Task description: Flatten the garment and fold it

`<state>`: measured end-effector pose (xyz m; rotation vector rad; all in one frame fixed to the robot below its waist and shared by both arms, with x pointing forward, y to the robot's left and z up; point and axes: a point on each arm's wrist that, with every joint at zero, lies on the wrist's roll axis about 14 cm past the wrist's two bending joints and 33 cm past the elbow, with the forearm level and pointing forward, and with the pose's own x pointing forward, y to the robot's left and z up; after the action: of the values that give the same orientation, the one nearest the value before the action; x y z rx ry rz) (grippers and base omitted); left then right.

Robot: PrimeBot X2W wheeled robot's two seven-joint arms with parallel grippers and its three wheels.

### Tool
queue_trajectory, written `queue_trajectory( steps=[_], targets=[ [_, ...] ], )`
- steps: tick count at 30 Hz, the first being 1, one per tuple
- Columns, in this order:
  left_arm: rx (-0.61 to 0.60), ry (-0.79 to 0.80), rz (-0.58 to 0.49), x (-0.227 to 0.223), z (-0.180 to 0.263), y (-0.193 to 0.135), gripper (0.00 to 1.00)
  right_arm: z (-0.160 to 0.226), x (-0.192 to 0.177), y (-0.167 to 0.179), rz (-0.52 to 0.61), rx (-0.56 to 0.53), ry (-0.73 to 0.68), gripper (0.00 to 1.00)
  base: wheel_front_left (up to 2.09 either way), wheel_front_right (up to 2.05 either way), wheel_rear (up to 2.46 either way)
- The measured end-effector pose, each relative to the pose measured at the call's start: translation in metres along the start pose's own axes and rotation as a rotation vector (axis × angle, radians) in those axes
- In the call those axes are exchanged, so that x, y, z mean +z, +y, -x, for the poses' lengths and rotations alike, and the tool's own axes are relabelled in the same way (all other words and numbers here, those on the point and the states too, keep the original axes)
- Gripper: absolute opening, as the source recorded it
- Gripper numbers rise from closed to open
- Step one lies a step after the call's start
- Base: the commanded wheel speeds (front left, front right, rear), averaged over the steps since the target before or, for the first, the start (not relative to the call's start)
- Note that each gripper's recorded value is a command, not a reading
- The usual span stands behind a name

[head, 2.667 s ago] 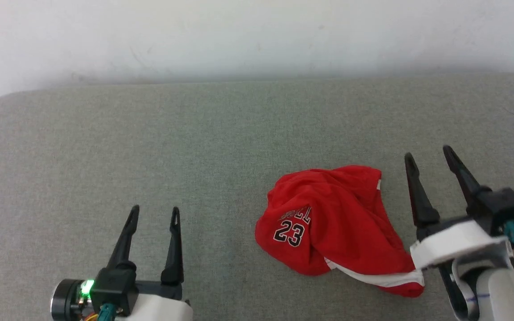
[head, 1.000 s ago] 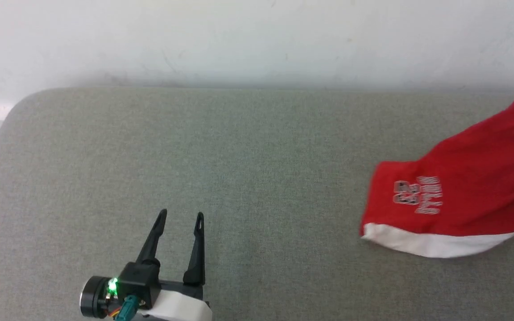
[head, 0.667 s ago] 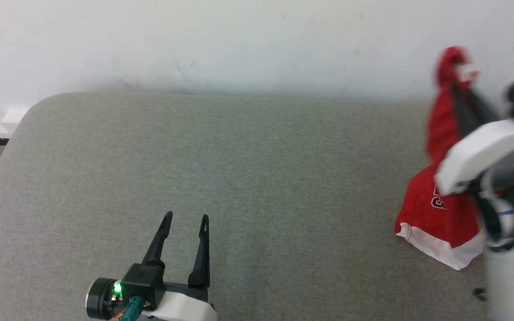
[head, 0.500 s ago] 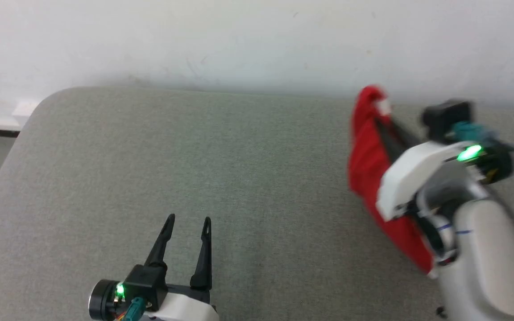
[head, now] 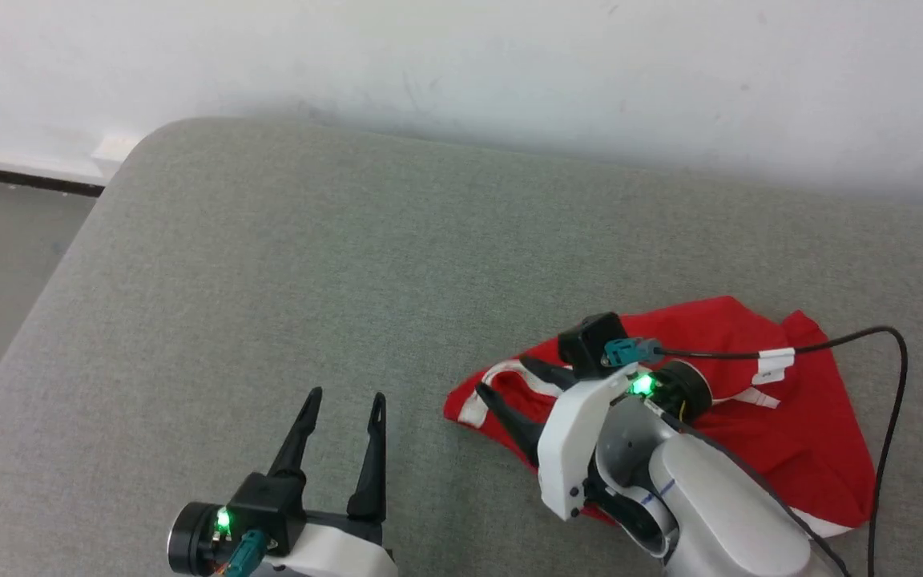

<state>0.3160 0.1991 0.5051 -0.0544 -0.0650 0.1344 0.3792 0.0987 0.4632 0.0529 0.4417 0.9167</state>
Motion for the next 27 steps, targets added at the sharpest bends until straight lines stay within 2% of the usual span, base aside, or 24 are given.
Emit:
queue_trajectory(
  steps=[3,7,11,14,18,21,24,27],
  targets=[
    [0.010,0.006,-0.001,-0.002,-0.001,0.003,1.00,-0.005,0.013,-0.004,0.008,0.000,-0.043,1.00,0.00,0.00,0.00],
    [0.000,0.004,-0.004,-0.002,-0.004,0.000,1.00,0.001,0.046,-0.027,0.002,-0.064,-0.163,1.00,0.00,0.00,0.00],
    [-0.022,-0.006,-0.003,0.001,-0.008,-0.006,1.00,0.026,0.076,-0.072,0.011,-0.211,-0.298,1.00,0.00,0.00,0.00],
    [-0.042,-0.017,-0.008,0.004,-0.012,-0.011,1.00,0.065,0.092,-0.114,0.050,-0.378,-0.408,1.00,0.00,0.00,0.00],
    [-0.070,-0.023,-0.006,0.005,-0.017,-0.019,1.00,0.135,0.082,-0.163,0.082,-0.622,-0.488,1.00,0.00,0.00,0.00],
    [-0.086,-0.019,-0.008,0.003,-0.019,-0.024,1.00,0.186,0.063,-0.182,0.090,-0.767,-0.522,1.00,0.00,0.00,0.00],
    [-0.105,-0.017,-0.014,0.002,-0.020,-0.029,1.00,0.227,0.035,-0.192,0.061,-0.875,-0.516,1.00,0.00,0.00,0.00],
    [-0.119,-0.004,-0.015,-0.002,-0.020,-0.034,1.00,0.249,0.005,-0.192,-0.001,-0.923,-0.491,1.00,0.00,0.00,0.00]
  ],
)
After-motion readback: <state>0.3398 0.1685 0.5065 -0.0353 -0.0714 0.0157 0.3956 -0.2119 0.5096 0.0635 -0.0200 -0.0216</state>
